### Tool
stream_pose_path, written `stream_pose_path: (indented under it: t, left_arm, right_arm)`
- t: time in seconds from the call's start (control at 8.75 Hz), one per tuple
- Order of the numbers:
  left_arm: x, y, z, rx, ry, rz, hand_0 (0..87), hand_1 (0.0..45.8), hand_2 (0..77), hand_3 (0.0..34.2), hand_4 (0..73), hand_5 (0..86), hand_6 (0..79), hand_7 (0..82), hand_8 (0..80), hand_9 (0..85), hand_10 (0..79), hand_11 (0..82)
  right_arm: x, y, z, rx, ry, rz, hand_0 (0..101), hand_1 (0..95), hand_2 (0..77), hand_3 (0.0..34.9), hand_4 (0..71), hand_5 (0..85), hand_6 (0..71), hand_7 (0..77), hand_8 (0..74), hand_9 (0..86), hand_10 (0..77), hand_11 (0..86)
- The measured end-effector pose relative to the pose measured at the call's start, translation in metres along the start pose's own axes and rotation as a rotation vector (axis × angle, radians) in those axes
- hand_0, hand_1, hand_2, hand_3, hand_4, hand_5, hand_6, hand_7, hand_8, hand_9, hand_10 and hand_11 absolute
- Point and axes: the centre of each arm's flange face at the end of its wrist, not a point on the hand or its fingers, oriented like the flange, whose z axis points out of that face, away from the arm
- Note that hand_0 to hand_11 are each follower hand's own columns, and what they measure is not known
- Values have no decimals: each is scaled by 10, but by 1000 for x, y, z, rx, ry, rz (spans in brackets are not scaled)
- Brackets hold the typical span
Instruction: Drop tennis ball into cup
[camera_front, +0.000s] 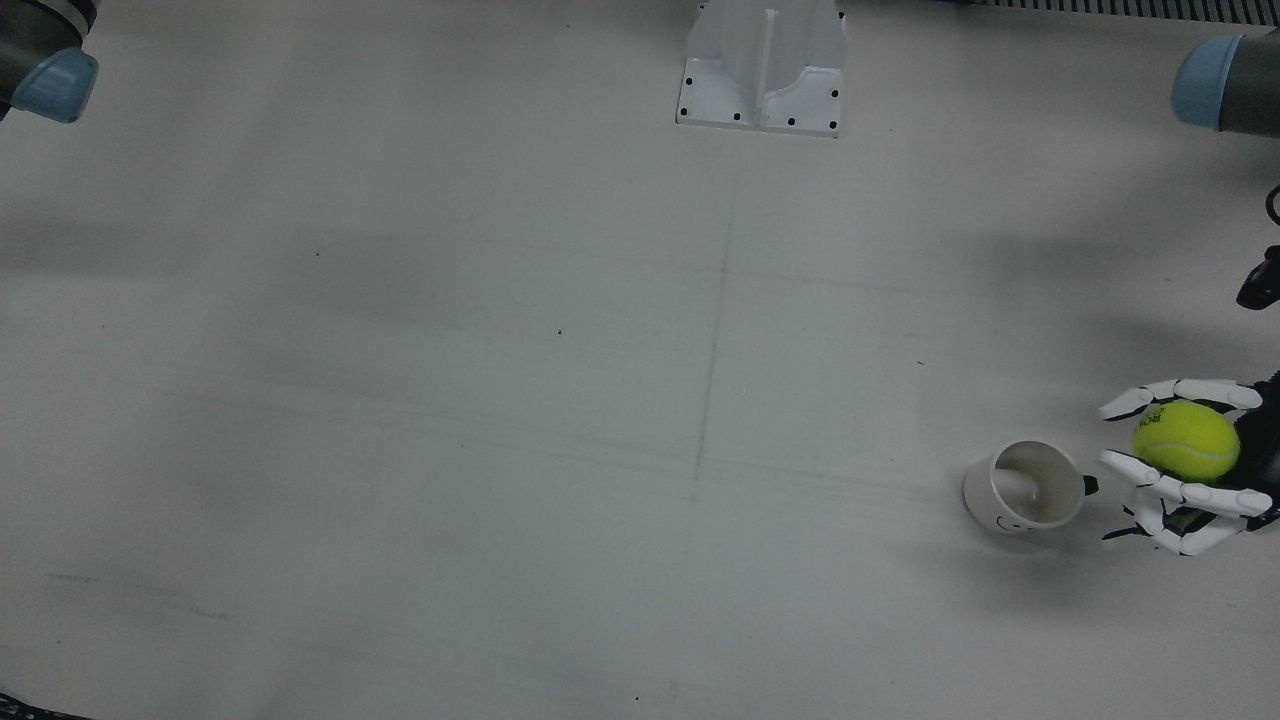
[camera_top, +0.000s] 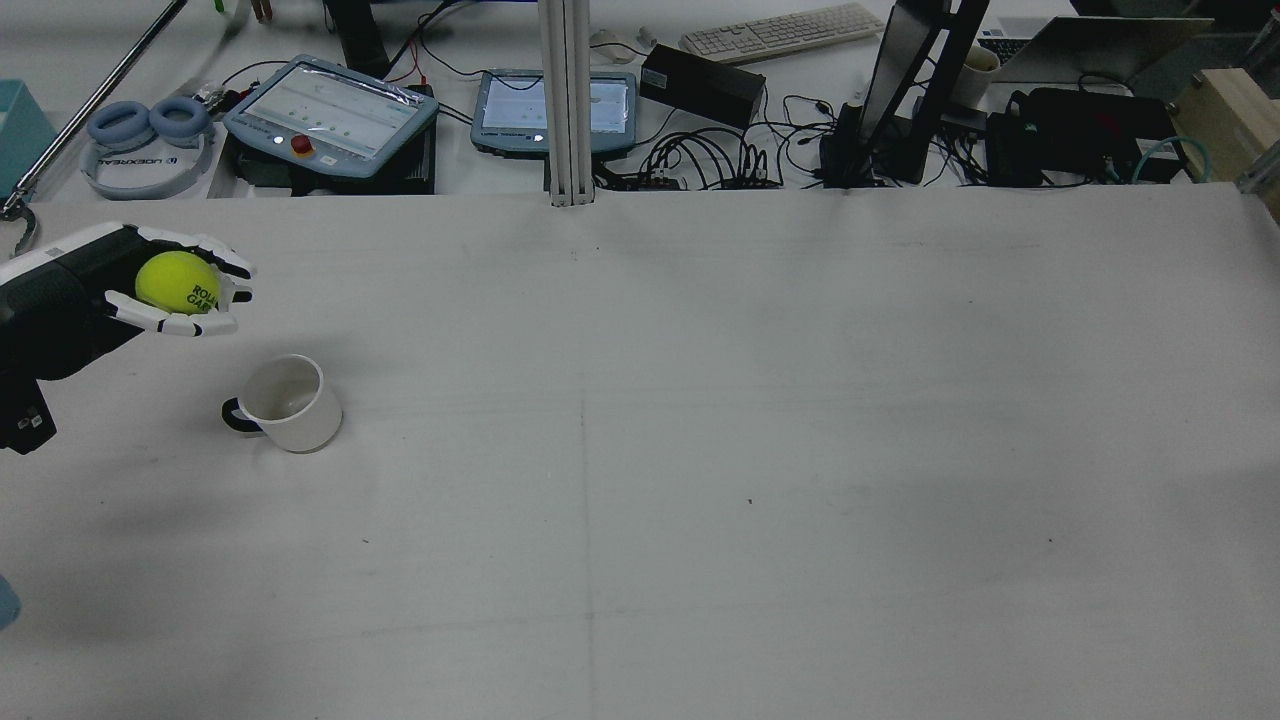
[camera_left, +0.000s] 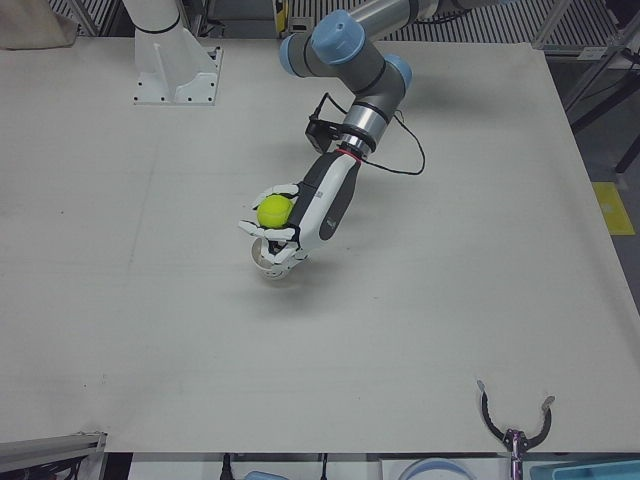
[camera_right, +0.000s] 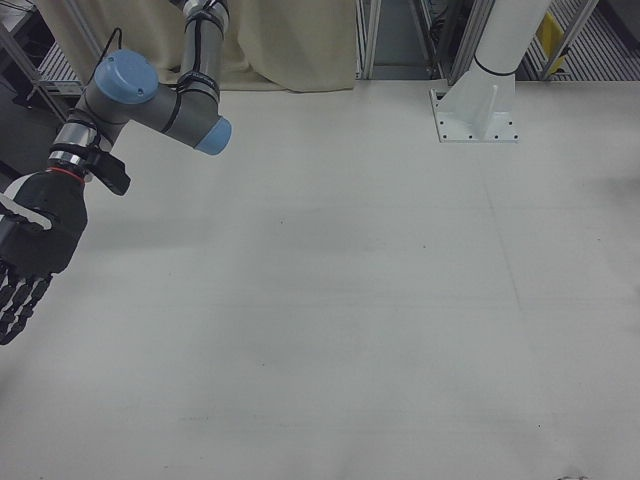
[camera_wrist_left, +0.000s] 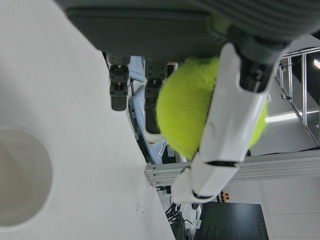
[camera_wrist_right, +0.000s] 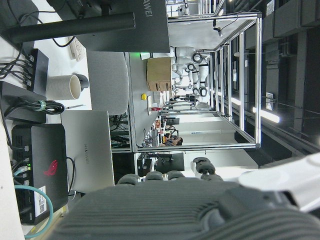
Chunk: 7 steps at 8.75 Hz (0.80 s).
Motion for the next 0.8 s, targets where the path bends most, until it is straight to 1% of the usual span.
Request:
stream_pose_path:
  t: [0.11, 0.23, 0.34, 0.46, 0.57, 0.69, 0.8]
  left_arm:
    - [-1, -1, 1, 3, 2, -1, 736, 355, 229, 111, 704, 142, 218, 698, 365, 567, 136, 218]
    - [-2, -2, 1, 3, 3, -1, 736, 355, 229, 110, 704, 142, 218, 698, 365, 573, 136, 218]
    - [-3, -3, 1, -2, 4, -2, 796, 371, 224, 111, 622, 180, 120, 600, 273, 491, 87, 142]
    - [-3, -3, 2, -18, 5, -5, 796, 371, 224, 111, 622, 180, 120, 600, 273, 491, 87, 142]
    - [-4, -2, 3, -39, 7, -7, 796, 371, 224, 112, 518, 136, 87, 458, 142, 387, 60, 114]
    - [-4, 0, 5, -63, 8, -10, 773, 360, 224, 112, 229, 109, 27, 153, 0, 60, 11, 44]
    - [-4, 2, 7, -82, 8, -12, 653, 360, 224, 113, 22, 93, 11, 5, 0, 22, 5, 44]
  right_arm:
    - [0, 0, 0, 0, 0, 0, 0, 5, 5, 0, 0, 0, 0, 5, 0, 0, 0, 5]
    - [0, 0, 0, 0, 0, 0, 0, 5, 5, 0, 0, 0, 0, 5, 0, 0, 0, 5]
    - [0, 0, 0, 0, 0, 0, 0, 5, 5, 0, 0, 0, 0, 5, 0, 0, 0, 5]
    - [0, 0, 0, 0, 0, 0, 0, 5, 5, 0, 0, 0, 0, 5, 0, 0, 0, 5]
    - [0, 0, 0, 0, 0, 0, 0, 5, 5, 0, 0, 0, 0, 5, 0, 0, 0, 5]
    - [0, 0, 0, 0, 0, 0, 0, 5, 5, 0, 0, 0, 0, 5, 0, 0, 0, 5]
    - [0, 0, 0, 0, 0, 0, 0, 5, 5, 0, 0, 0, 0, 5, 0, 0, 0, 5]
